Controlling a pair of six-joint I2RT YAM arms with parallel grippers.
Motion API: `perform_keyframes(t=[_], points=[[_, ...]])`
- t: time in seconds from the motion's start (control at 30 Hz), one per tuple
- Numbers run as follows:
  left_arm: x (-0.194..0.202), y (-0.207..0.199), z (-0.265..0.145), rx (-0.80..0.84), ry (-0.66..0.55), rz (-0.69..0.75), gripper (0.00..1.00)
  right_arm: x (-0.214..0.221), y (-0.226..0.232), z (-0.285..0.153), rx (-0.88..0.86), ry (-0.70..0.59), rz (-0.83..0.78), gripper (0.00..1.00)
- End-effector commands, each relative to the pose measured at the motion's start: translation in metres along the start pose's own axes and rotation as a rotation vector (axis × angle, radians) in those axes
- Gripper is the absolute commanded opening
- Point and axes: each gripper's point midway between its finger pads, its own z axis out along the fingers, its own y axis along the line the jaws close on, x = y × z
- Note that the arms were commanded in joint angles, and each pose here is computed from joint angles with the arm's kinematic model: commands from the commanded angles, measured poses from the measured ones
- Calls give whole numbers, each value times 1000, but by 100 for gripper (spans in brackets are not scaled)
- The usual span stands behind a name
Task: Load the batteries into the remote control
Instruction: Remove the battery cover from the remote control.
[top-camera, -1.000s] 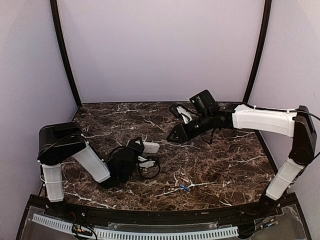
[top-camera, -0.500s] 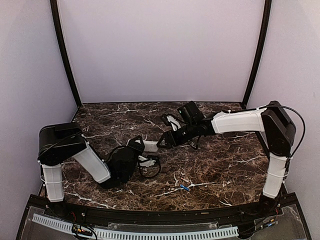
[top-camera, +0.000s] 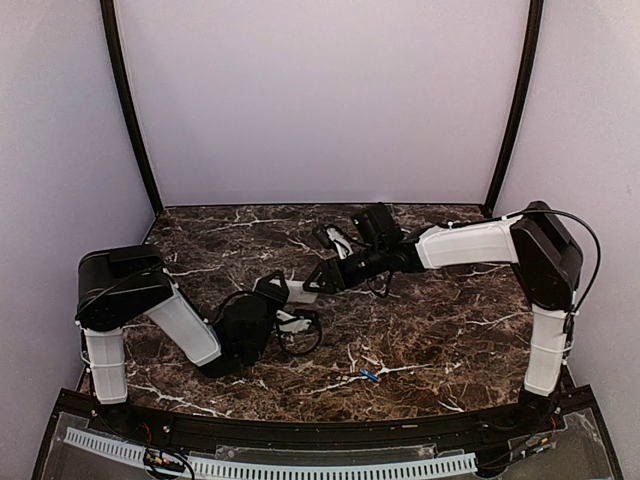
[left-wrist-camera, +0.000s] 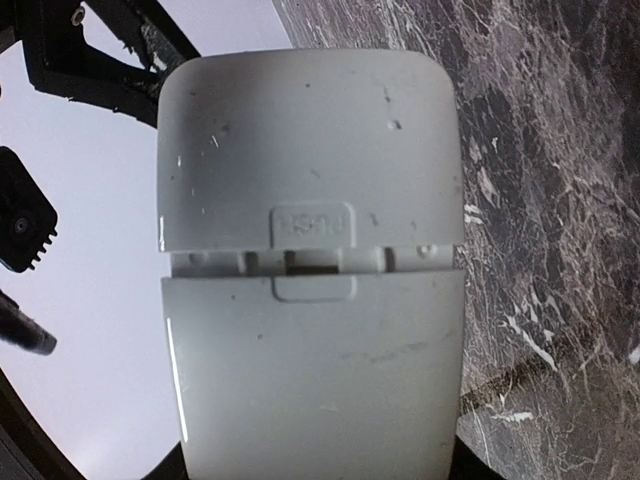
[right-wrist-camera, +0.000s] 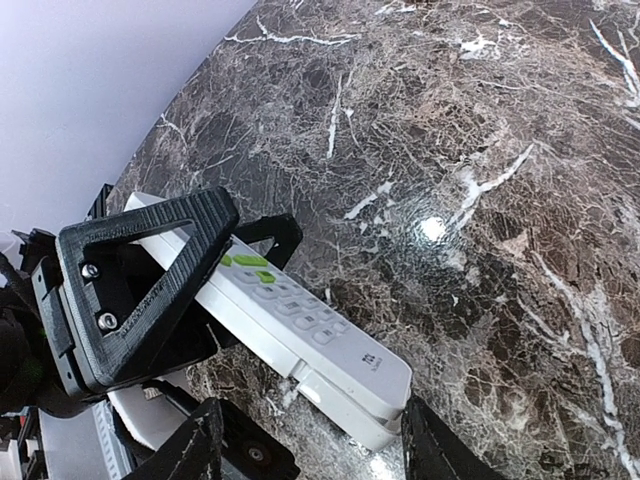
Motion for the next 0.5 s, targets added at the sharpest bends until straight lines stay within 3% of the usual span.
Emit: perform_keyframes(t=[0.0, 0.47], points=[[25, 69, -9, -223, 57, -290, 0, -6, 9, -3, -46, -24, -13, 56], [24, 67, -9, -219, 55, -299, 0, 27, 38, -16, -91, 32, -52, 43]])
